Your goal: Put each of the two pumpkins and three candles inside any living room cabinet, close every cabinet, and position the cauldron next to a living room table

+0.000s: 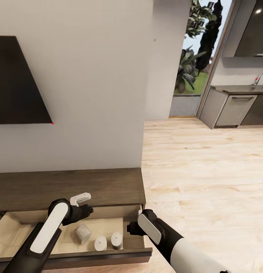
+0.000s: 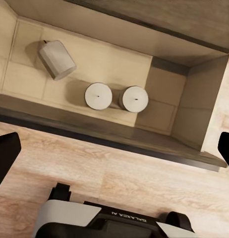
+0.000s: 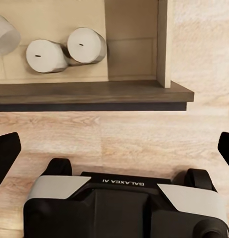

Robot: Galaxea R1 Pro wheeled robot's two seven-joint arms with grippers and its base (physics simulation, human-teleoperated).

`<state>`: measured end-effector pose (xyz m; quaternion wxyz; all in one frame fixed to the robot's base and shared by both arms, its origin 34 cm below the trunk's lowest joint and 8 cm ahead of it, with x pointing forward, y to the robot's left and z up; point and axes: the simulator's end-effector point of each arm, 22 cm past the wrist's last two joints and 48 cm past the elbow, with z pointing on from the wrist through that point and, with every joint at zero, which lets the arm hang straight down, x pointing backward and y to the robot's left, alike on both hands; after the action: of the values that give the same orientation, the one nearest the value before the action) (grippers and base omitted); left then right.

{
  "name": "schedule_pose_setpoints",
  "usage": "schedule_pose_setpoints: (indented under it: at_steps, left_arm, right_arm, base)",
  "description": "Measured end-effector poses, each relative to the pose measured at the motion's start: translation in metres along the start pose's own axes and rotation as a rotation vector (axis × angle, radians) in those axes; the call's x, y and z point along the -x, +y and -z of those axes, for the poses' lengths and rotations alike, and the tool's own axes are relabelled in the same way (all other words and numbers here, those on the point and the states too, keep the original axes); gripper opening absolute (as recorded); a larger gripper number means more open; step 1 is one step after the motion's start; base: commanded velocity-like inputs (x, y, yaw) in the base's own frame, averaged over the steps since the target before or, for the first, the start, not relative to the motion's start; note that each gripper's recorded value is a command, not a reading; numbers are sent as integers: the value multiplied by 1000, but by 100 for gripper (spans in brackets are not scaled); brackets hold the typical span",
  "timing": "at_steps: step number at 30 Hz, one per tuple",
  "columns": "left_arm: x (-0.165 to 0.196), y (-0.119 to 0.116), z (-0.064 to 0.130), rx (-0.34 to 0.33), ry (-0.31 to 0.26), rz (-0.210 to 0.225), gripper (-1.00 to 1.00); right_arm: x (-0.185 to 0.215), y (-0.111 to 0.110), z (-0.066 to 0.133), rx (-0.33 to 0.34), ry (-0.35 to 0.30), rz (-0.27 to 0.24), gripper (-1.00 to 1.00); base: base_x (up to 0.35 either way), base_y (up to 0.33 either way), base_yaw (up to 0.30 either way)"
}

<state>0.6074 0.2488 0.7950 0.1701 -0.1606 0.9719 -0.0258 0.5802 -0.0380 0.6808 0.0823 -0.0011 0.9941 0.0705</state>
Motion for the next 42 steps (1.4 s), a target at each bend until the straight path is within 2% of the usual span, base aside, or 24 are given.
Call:
schedule_pose_setpoints:
  at_steps: [12, 20, 42]
  left_arm:
    - [4, -2, 15, -3, 0, 1, 100]
    - [3, -6, 15, -9, 1, 0, 100]
    - [2, -8, 15, -10, 3, -4, 100]
  right_arm:
    - [1, 2, 15, -1, 0, -1, 100]
    - [1, 2, 15, 0, 0, -1, 100]
    - [1, 2, 15, -2, 0, 0, 100]
  base:
    - [-47, 0, 0]
    - [-30, -8, 0]
    - [-272, -147, 0]
